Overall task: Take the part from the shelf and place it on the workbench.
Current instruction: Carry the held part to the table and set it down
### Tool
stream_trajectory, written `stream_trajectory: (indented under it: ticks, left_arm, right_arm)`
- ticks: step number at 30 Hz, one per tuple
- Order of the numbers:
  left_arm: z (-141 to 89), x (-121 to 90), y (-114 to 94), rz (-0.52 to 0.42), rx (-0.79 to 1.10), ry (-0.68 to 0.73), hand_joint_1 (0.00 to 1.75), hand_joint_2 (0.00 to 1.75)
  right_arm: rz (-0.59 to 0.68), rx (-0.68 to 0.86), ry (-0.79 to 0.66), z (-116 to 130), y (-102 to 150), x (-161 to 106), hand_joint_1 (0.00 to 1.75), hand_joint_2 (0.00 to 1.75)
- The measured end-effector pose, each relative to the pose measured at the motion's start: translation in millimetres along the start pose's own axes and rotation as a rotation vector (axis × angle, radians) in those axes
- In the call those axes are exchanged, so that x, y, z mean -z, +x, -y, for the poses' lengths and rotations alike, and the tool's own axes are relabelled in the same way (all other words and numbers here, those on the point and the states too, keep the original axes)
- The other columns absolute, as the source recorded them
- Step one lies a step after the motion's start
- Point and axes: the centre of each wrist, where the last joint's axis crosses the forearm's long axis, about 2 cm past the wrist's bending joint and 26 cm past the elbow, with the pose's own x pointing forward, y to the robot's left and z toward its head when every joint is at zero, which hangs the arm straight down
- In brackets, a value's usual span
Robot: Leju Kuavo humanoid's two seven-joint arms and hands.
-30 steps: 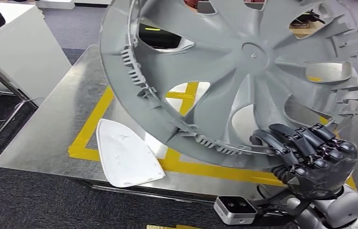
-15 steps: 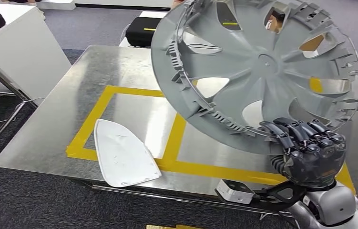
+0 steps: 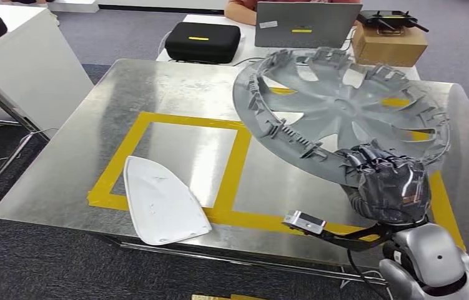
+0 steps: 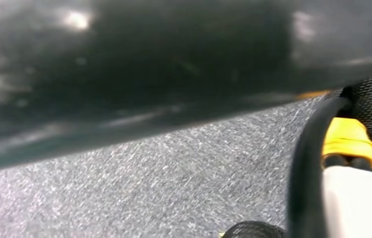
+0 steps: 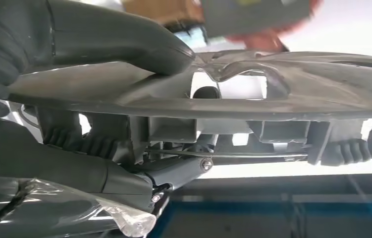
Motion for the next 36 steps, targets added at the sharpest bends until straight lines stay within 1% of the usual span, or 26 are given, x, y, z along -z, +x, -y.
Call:
stream_trajectory:
  ticks: [4,8,17,24,28,34,36]
  left_arm:
    - [-0.2,-3.4,1.5,-0.020,0.001,-0.006,0.00,0.00]
    - [-4.4,-12.6,3.3,-0.039,0.012,-0.013,0.00,0.00]
    - [-7.7,-18.8,5.6,-0.031,0.006,-0.019,0.00,0.00]
    - [-6.9,-18.6,6.4,-0.011,-0.004,-0.021,0.00,0.00]
    - [-3.9,-15.2,6.7,0.015,-0.028,-0.022,0.00,1.75]
    - [-2.0,-12.1,7.5,0.028,-0.024,-0.025,0.00,1.75]
    - [-1.5,-11.3,7.8,0.031,-0.023,-0.029,0.00,0.87]
  right_arm:
    - [-0.026,0.002,0.116,-2.0,0.0,1.8,1.75,1.75]
    - [-0.034,0.000,0.169,-2.8,1.2,4.5,1.75,1.75]
    - [-0.013,0.003,0.167,-3.3,5.9,5.0,1.75,1.75]
    - [0.019,-0.001,0.096,-2.6,8.6,2.7,1.75,1.75]
    - [0.060,0.002,-0.025,-0.9,10.2,-2.7,0.00,0.00]
    - [0.122,0.002,-0.206,4.9,11.3,-5.1,0.00,0.00]
    - [0.131,0.005,-0.258,7.2,11.7,-5.6,0.00,0.00]
